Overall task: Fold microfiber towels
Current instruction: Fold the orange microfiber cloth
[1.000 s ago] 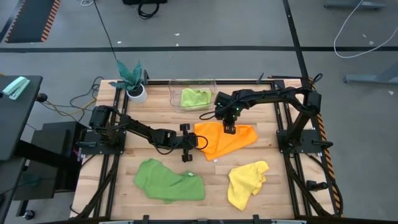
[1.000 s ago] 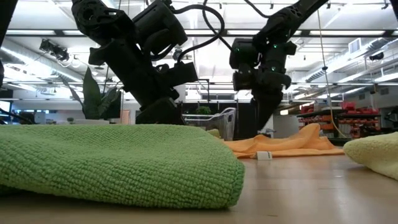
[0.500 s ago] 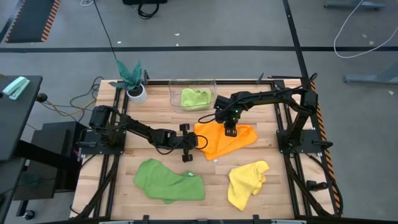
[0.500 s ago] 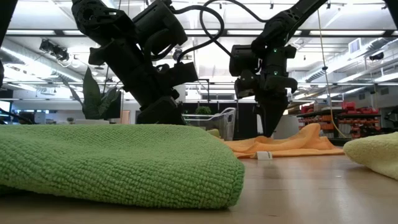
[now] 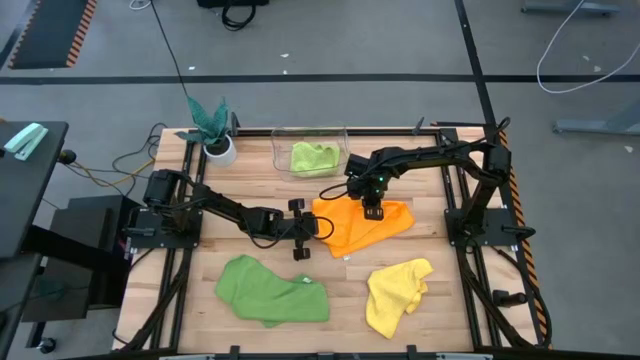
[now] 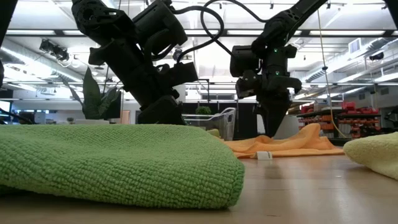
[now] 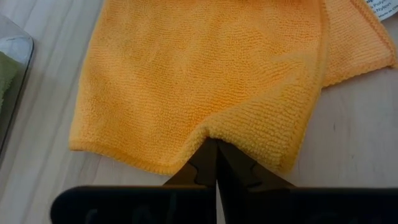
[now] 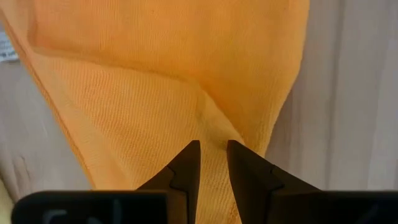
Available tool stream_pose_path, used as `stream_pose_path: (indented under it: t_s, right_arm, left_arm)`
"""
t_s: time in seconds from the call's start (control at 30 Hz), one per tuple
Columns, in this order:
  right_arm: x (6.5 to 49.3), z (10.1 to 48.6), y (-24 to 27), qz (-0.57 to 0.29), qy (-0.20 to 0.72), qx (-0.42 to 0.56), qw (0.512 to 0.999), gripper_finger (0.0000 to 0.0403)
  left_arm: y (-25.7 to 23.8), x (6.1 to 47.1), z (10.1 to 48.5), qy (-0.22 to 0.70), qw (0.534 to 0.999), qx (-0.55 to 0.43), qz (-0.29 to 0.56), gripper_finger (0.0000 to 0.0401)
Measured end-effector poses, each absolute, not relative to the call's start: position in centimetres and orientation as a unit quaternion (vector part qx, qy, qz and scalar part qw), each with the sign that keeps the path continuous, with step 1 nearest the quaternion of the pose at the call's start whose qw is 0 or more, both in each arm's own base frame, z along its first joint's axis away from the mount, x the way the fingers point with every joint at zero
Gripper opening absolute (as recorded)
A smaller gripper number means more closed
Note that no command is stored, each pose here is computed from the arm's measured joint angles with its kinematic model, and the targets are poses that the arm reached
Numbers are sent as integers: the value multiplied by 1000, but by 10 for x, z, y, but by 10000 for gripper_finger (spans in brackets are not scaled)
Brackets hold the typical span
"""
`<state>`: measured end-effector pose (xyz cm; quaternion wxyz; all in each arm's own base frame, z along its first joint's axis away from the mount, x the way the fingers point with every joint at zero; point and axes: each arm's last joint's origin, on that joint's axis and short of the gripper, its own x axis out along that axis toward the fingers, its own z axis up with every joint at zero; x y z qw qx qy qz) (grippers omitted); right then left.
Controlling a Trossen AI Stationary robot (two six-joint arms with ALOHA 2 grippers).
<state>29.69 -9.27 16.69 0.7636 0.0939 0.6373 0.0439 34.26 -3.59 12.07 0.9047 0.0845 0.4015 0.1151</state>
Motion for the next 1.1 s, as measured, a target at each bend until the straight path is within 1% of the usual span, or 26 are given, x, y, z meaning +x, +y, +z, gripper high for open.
stream_pose_path:
  t_s: [0.2, 0.33, 0.5, 0.67, 0.77, 0.87, 1.03, 1.1]
  right_arm:
    - [295, 167, -92, 55, 644, 84, 759, 88]
    - [295, 167, -93, 52, 646, 73, 758, 88]
    - [295, 166, -94, 38, 653, 53, 755, 88]
    - [294, 166, -95, 19, 662, 21, 749, 88]
    - [294, 166, -94, 15, 665, 11, 747, 88]
    - [294, 166, -95, 14, 665, 10, 746, 88]
    - [297, 166, -86, 23, 666, 1, 746, 88]
    - [299, 166, -80, 32, 666, -7, 745, 88]
  left_arm:
    - [-36, 343, 121, 401, 905, 84, 115, 5]
    - [-36, 343, 121, 401, 905, 85, 115, 14]
    - [-36, 343, 121, 402, 905, 85, 115, 5]
    - [-36, 343, 121, 401, 905, 85, 115, 16]
    - [-36, 343, 121, 402, 905, 85, 115, 12]
    - [-35, 343, 121, 402, 904, 85, 116, 5]
    - [-32, 343, 121, 402, 904, 83, 120, 17]
    - [-30, 343, 121, 402, 904, 82, 122, 15]
